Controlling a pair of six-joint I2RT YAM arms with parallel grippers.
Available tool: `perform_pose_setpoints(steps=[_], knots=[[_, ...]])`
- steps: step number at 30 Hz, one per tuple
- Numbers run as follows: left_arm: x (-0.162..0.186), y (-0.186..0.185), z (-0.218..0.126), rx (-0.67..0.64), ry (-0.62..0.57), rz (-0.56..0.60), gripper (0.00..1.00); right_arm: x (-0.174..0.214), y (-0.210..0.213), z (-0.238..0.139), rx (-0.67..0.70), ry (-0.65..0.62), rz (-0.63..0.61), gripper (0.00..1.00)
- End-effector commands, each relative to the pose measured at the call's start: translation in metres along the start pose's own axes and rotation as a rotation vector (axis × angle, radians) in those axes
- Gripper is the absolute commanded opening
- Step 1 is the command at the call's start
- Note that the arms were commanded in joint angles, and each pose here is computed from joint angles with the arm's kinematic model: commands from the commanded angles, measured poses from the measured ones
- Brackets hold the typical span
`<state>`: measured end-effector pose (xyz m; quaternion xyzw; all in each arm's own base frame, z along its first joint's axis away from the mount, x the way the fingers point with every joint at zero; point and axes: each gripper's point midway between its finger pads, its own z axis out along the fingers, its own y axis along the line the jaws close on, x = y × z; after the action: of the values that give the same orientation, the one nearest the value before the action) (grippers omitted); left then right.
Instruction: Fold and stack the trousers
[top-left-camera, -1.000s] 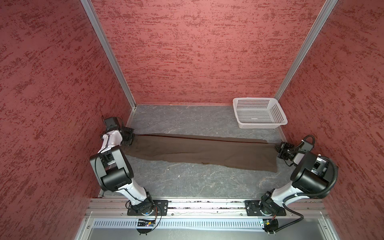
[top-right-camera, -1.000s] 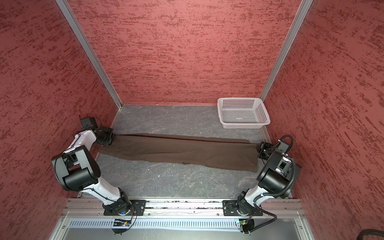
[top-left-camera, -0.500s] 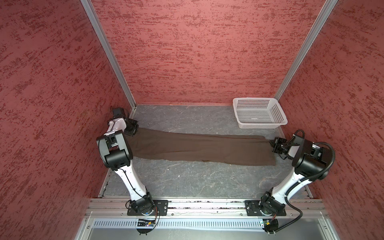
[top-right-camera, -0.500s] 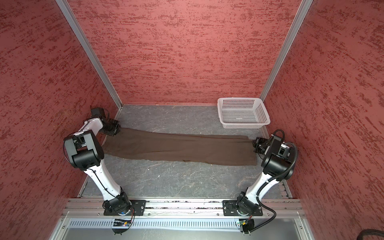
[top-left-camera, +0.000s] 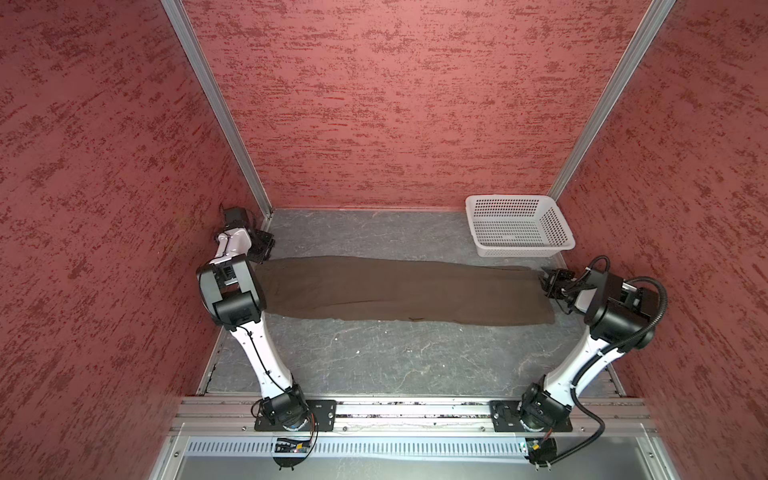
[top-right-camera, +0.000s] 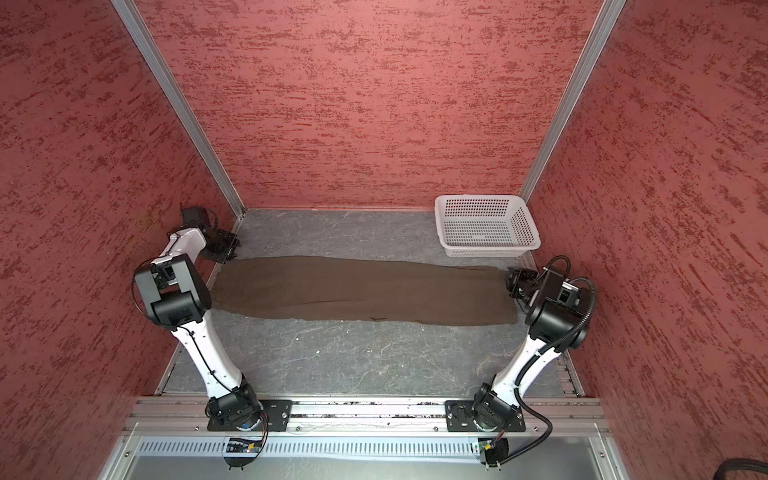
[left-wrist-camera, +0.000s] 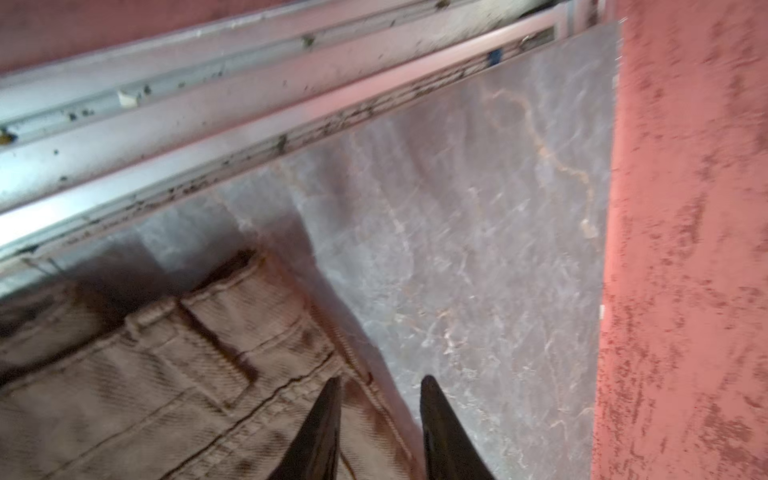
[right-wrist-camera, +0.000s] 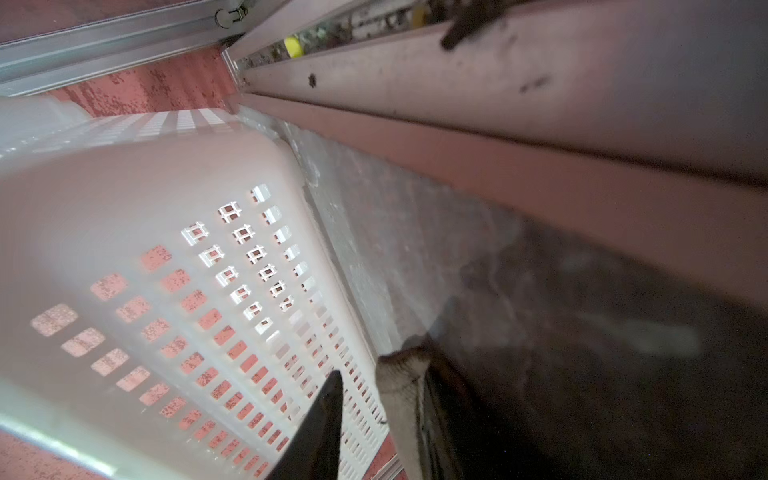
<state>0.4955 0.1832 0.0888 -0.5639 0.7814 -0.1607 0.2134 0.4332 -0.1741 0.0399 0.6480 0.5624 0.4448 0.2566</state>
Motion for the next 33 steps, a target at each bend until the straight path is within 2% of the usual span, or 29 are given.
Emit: perform_pose_setpoints(steps=[1,4,8,12,13,15,16,17,19,25,29,33], knots=[[-0.001,-0.022,-0.037,0.052,-0.032,0.037,0.34,0.008,0.013,-0.009,-0.031,0.015,-0.068,0.32],[0.007,-0.028,-0.059,0.08,-0.03,0.066,0.34,0.012,0.017,-0.017,-0.015,0.014,-0.134,0.33],[0.021,-0.03,-0.089,0.14,-0.047,0.076,0.36,0.014,0.02,-0.036,0.007,-0.023,-0.157,0.42],[0.055,-0.028,-0.103,0.205,-0.024,0.091,0.41,0.02,0.032,-0.058,0.011,-0.057,-0.22,0.51],[0.067,-0.028,-0.105,0.217,-0.007,0.106,0.4,0.021,0.033,-0.065,0.028,-0.072,-0.249,0.52],[0.089,-0.029,-0.106,0.251,0.036,0.141,0.28,0.022,0.037,-0.079,0.059,-0.111,-0.321,0.51],[0.103,-0.029,-0.106,0.269,0.066,0.158,0.25,0.023,0.039,-0.087,0.077,-0.138,-0.363,0.46],[0.115,-0.029,-0.105,0.283,0.093,0.176,0.23,0.024,0.041,-0.095,0.089,-0.161,-0.4,0.36],[0.146,-0.022,-0.099,0.293,0.158,0.218,0.19,0.029,0.04,-0.112,0.118,-0.207,-0.467,0.0],[0.213,0.008,-0.082,0.255,0.238,0.337,0.17,0.049,0.017,-0.146,0.168,-0.263,-0.579,0.0],[0.235,0.025,-0.067,0.224,0.289,0.36,0.17,0.054,0.017,-0.156,0.2,-0.284,-0.644,0.0],[0.249,0.037,-0.05,0.187,0.346,0.374,0.18,0.057,0.023,-0.147,0.198,-0.274,-0.651,0.0]])
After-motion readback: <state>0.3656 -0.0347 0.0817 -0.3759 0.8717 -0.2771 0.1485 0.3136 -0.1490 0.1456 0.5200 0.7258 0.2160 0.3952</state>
